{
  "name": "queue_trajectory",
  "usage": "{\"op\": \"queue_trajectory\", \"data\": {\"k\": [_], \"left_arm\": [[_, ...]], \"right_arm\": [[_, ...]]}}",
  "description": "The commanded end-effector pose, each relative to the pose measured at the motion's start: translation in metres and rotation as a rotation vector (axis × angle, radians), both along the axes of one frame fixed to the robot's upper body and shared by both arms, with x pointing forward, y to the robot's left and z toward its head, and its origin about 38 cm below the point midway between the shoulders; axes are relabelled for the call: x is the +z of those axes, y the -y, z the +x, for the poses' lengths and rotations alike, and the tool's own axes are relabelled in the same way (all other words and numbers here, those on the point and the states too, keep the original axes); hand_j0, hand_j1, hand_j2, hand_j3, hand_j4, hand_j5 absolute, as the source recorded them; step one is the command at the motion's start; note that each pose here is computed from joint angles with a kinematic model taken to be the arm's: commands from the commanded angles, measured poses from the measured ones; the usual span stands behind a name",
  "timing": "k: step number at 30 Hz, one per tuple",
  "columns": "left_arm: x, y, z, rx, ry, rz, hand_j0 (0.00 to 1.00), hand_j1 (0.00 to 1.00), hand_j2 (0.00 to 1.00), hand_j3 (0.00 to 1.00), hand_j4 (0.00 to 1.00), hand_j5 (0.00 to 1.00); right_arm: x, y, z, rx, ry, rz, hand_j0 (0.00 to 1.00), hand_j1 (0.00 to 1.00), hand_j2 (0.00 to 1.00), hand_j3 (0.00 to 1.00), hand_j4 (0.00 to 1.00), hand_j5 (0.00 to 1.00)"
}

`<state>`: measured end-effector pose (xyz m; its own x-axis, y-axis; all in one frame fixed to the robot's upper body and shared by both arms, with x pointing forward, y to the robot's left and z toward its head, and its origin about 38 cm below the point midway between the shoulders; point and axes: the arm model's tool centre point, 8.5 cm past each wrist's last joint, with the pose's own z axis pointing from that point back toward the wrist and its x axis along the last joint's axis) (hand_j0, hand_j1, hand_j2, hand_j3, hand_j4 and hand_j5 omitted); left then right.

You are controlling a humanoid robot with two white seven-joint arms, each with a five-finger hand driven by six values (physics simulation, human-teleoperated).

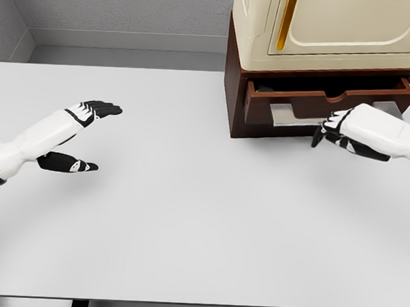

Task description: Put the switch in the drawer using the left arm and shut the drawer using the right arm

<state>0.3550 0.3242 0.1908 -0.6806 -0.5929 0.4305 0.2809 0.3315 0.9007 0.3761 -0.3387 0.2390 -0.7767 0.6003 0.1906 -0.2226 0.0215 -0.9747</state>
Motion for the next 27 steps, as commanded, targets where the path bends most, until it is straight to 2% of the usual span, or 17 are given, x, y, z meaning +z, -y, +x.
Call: {"op": "queue_trajectory", "data": {"k": [1,6,11,13,17,27], "left_arm": [[0.001,0.0,0.0,0.0,0.0,-0.008,1.0,1.0,1.0,1.0,1.0,1.0],[-0.001,-0.002,0.001,0.005,-0.006,-0.009,1.0,1.0,1.0,1.0,1.0,1.0],[-0.001,-0.002,0.001,0.005,-0.006,-0.009,1.0,1.0,1.0,1.0,1.0,1.0],[-0.001,-0.001,0.001,0.004,-0.007,-0.009,1.0,1.0,1.0,1.0,1.0,1.0],[-0.001,-0.001,0.001,0.004,-0.007,-0.009,1.0,1.0,1.0,1.0,1.0,1.0],[0.0,0.0,0.0,0.0,-0.002,-0.008,1.0,1.0,1.0,1.0,1.0,1.0]], "right_arm": [[-0.012,-0.003,0.001,0.002,-0.03,0.005,0.45,0.45,0.45,0.45,0.45,0.45],[-0.011,0.0,0.001,-0.002,-0.032,-0.008,0.45,0.45,0.45,0.45,0.45,0.45],[-0.003,0.024,-0.004,-0.036,-0.041,-0.08,0.45,0.45,0.45,0.45,0.45,0.45],[-0.004,0.025,-0.005,-0.038,-0.044,-0.085,0.45,0.45,0.45,0.45,0.45,0.45],[-0.013,0.024,-0.003,-0.044,-0.06,-0.075,0.45,0.45,0.45,0.45,0.45,0.45],[-0.019,0.019,0.01,-0.061,-0.055,-0.026,0.45,0.45,0.45,0.45,0.45,0.45]]}}
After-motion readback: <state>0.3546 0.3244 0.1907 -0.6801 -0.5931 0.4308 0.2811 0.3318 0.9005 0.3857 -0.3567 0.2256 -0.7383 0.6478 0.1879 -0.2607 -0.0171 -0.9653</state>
